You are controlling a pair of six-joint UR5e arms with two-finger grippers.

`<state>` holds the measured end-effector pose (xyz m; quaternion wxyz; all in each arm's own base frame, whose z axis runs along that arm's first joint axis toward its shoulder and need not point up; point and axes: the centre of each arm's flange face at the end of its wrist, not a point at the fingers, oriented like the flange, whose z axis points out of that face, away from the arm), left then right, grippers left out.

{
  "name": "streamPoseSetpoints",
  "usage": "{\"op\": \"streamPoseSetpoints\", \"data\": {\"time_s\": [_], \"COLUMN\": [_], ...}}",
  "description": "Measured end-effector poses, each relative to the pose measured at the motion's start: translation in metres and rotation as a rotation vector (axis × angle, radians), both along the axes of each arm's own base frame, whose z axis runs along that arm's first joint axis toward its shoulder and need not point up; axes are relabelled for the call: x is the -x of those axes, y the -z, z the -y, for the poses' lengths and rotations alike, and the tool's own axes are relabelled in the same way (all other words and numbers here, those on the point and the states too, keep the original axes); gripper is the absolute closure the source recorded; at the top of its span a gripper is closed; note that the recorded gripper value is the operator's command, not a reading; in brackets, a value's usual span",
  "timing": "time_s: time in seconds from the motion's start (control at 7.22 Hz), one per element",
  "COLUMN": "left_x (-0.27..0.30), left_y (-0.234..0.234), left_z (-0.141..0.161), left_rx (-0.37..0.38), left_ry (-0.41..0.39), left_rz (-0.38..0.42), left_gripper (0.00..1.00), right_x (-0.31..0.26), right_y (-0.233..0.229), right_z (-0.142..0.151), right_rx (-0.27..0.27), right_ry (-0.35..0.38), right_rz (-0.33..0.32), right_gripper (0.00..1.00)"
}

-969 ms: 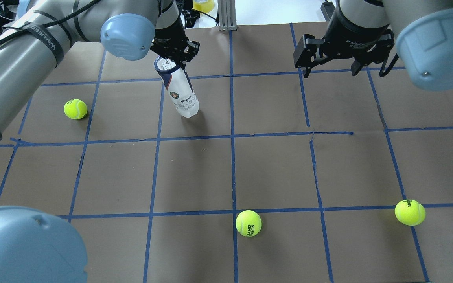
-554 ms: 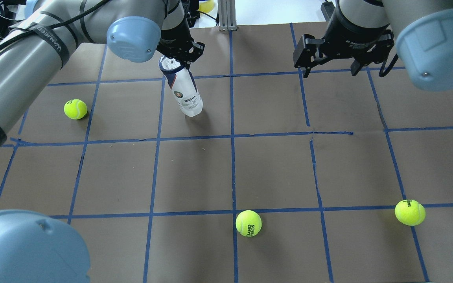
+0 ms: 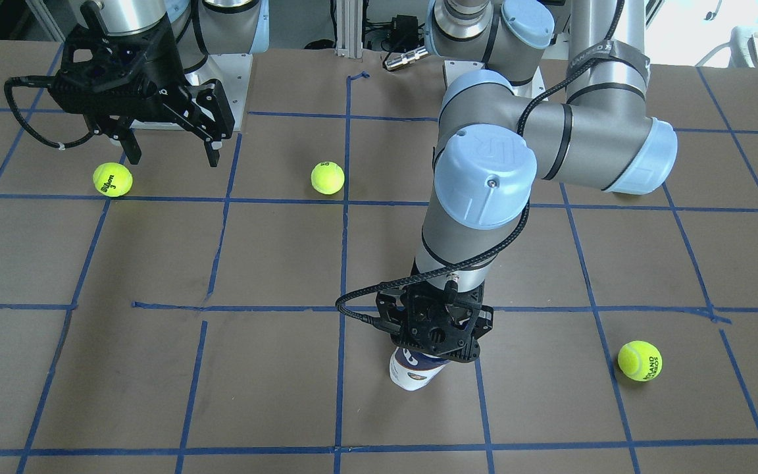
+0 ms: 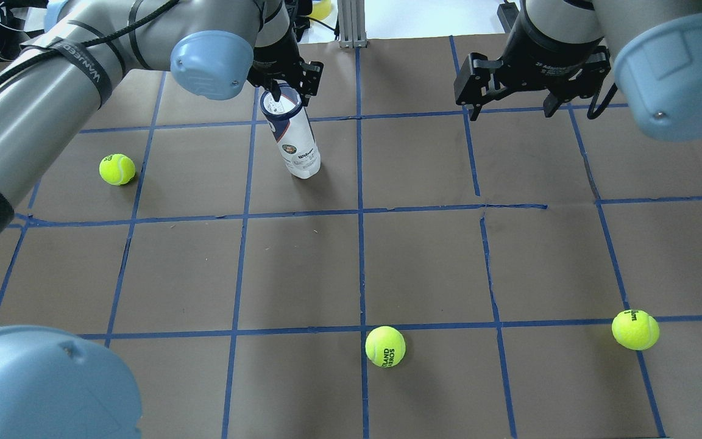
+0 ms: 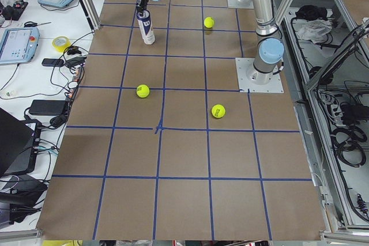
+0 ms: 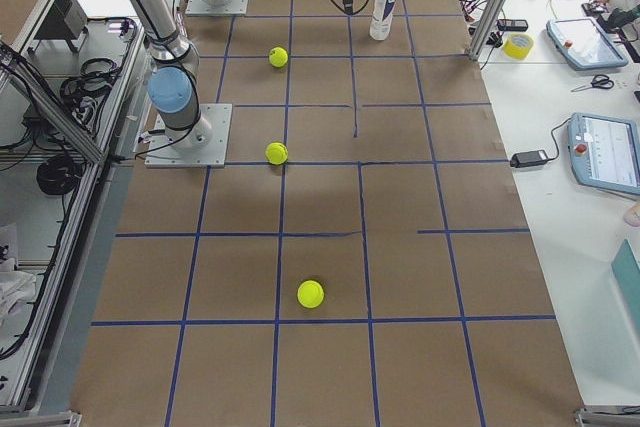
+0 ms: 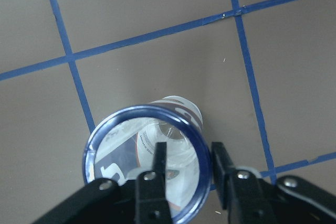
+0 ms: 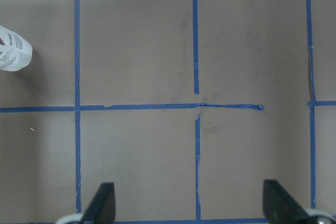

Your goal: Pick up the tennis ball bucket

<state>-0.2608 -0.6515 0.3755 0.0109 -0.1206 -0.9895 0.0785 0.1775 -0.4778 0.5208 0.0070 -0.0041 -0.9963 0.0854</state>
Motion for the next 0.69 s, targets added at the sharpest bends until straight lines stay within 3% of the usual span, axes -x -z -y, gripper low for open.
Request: {"op": "streamPoseSetpoints", "data": {"time_s": [0.42,0.69], "left_x": [-0.005,-0.024], "left_y": [-0.041,-0.102], "left_z": [-0.017,-0.041], "left_rx": [-0.004,-0.042], "left_ry": [-0.002,-0.025], "left_rz": [0.002,0.014], "left_gripper": [0.0,0.0], "right_x": [0.001,0.002], "right_y": [0.0,0.0], "right_z": [0.0,0.001], "right_rx": [0.0,-0.001], "right_ry": [0.003,0.004], "right_rz": [-0.001,-0.002], "right_gripper": [0.0,0.0]}}
